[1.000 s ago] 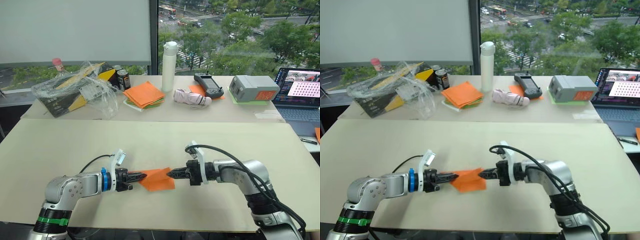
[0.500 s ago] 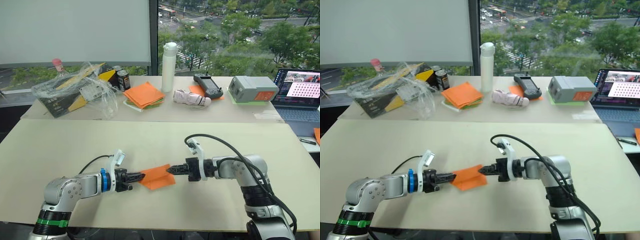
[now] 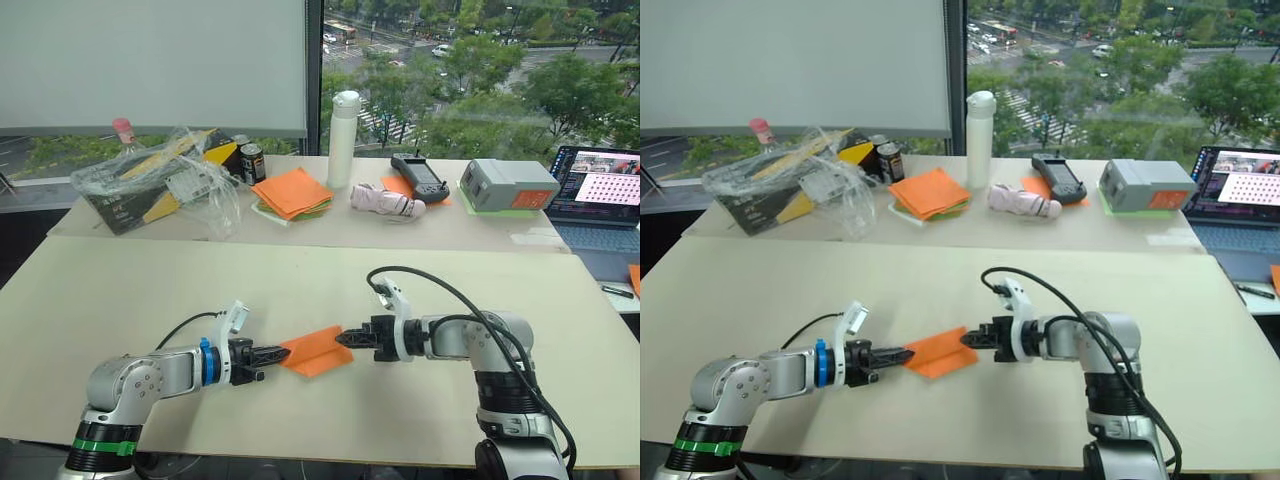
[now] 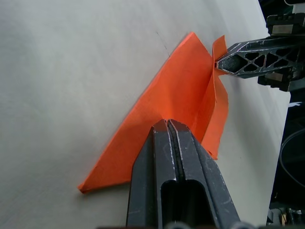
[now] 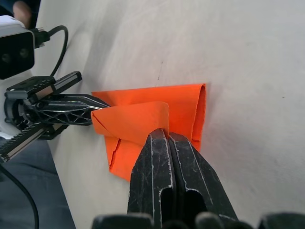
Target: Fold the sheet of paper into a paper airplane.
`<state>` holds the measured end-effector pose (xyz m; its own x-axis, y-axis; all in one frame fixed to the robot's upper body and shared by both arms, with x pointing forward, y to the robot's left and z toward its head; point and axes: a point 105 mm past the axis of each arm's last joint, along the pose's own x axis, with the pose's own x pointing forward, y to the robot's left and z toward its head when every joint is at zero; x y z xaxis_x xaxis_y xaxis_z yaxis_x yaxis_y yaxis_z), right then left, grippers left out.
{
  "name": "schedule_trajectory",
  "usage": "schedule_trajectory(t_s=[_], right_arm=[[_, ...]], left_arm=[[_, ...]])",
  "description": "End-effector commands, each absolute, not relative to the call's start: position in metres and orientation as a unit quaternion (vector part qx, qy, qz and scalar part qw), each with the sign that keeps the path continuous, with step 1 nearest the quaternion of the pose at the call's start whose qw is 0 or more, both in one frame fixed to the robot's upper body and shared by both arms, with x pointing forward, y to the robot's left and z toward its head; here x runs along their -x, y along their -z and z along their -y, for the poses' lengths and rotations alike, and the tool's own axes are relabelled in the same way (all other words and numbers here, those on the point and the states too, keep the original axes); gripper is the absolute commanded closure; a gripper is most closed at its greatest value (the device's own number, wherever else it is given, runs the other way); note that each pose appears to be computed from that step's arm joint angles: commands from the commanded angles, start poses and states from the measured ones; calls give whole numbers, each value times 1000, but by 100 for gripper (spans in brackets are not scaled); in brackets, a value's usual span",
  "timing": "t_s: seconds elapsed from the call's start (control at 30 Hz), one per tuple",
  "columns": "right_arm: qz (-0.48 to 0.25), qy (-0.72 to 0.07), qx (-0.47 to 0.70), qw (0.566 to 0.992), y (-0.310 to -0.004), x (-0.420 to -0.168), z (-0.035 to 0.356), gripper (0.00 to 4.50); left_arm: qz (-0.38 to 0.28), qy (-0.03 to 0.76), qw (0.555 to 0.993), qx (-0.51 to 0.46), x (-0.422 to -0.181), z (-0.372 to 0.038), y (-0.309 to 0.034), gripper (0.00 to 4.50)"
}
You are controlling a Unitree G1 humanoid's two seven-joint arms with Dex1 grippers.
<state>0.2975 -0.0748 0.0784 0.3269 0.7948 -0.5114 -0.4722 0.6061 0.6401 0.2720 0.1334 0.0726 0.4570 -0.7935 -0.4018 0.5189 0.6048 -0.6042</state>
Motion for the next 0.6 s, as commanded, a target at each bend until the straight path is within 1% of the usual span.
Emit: schedule_trajectory(t_s=[0.03, 0.07, 0.17, 0.27, 0.33, 0.43, 0.6], right_arm=[[-502, -335, -192, 774, -37, -284, 93, 445], [-503, -334, -191, 774, -37, -284, 93, 445], [-502, -333, -190, 775, -38, -285, 93, 445], [-502, -333, -187, 776, -38, -286, 93, 445], [-503, -333, -185, 776, -37, -286, 94, 445], [-503, -333, -183, 776, -38, -286, 94, 445], [-500, -335, -183, 777, -39, -287, 92, 445]], left_arm=[[-310, 396, 842, 198, -276, -135, -87, 450], [-302, 395, 845, 199, -278, -135, -91, 450], [-260, 426, 841, 210, -276, -129, -113, 450], [-232, 465, 822, 232, -268, -121, -136, 450], [-224, 487, 811, 234, -262, -116, -144, 450], [-234, 497, 804, 228, -257, -110, -142, 450], [-260, 501, 798, 211, -253, -100, -128, 450]])
